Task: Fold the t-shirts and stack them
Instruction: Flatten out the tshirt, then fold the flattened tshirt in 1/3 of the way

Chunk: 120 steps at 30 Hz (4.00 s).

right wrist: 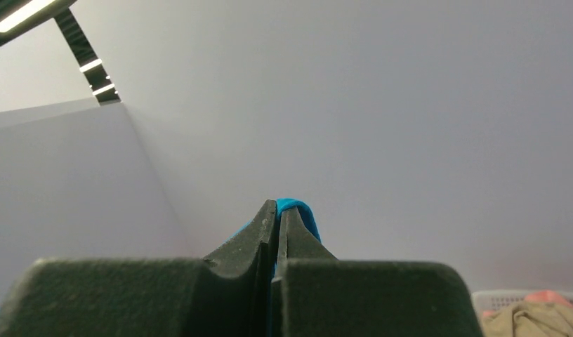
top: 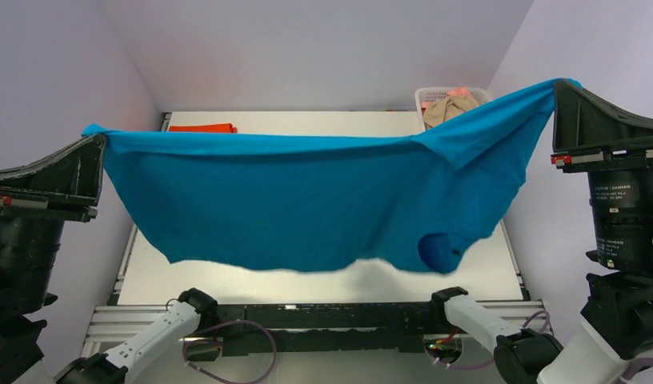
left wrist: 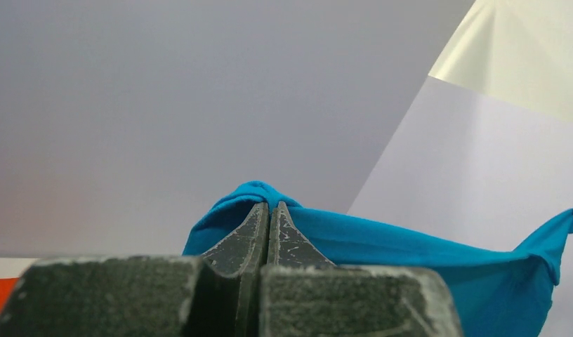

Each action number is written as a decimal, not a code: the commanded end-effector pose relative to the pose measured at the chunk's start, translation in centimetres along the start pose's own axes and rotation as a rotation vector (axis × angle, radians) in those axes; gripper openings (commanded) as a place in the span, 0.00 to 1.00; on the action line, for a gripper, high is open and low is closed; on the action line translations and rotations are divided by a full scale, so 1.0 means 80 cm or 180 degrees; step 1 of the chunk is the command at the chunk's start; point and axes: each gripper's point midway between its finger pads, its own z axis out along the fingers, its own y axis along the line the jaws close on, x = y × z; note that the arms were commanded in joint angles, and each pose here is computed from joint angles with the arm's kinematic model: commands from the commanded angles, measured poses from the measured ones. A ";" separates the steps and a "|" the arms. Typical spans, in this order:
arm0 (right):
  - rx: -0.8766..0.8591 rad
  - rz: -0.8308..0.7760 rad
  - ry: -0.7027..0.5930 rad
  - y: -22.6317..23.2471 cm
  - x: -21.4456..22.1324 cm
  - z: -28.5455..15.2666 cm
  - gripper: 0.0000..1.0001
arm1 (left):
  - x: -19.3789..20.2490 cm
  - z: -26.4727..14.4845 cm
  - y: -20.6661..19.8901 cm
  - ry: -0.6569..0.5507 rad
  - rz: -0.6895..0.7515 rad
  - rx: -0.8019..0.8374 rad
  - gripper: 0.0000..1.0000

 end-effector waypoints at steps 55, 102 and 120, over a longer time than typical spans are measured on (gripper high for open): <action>0.1746 0.0153 0.3916 -0.301 0.754 -0.017 0.00 | 0.614 0.105 0.498 0.3315 -0.0126 -0.2503 0.00; 0.1351 0.0421 0.4111 -0.196 0.704 -0.164 1.00 | 0.584 0.051 0.451 0.3625 -0.0209 -0.2348 0.99; 0.2062 0.0479 0.4573 -0.322 0.848 -0.155 1.00 | 0.697 0.019 0.501 0.4170 -0.0538 -0.2610 1.00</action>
